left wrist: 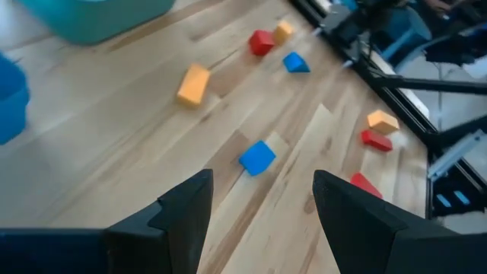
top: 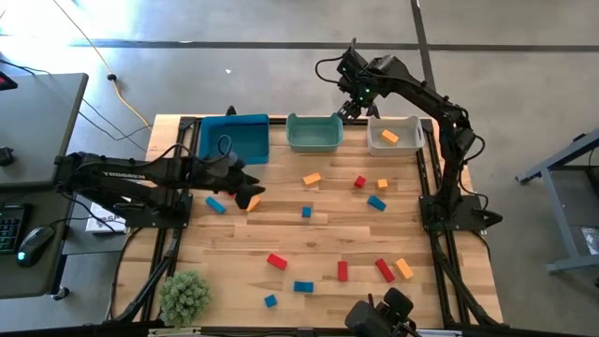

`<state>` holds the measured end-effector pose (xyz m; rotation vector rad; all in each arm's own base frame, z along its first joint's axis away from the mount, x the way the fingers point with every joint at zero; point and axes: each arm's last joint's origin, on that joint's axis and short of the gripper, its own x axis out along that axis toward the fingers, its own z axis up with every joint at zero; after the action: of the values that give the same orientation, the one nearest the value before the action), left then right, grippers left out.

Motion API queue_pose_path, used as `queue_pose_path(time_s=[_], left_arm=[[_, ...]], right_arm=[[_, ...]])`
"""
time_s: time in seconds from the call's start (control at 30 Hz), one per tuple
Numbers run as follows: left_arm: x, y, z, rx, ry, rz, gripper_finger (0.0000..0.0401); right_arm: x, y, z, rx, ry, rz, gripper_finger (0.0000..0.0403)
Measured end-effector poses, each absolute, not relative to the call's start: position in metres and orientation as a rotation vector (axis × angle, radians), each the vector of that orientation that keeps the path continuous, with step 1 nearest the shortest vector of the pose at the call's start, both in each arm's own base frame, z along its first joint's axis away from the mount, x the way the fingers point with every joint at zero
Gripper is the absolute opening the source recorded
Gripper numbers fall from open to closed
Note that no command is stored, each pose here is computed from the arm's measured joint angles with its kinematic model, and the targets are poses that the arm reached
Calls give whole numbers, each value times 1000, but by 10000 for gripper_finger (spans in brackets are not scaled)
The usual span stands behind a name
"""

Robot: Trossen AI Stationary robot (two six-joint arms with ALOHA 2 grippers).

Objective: Sort & place blocks by color
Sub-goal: Put the red block into the blue bin

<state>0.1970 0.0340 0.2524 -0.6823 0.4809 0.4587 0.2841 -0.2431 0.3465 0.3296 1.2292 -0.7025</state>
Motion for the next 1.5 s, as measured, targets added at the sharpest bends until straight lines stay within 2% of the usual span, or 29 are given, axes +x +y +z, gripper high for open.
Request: queue_pose_path(time_s=[0.6,1.0,1.5], left_arm=[[206,26,295,-246,480,210,216],[240,-7,283,2,607,5,216],[282,-57,266,49,713,-145,225]], right_arm=[[306,-216,347,475,1160,-741,209],[311,-208,346,532,1139,-754,209],[320,-194,346,539,1134,-742,209]])
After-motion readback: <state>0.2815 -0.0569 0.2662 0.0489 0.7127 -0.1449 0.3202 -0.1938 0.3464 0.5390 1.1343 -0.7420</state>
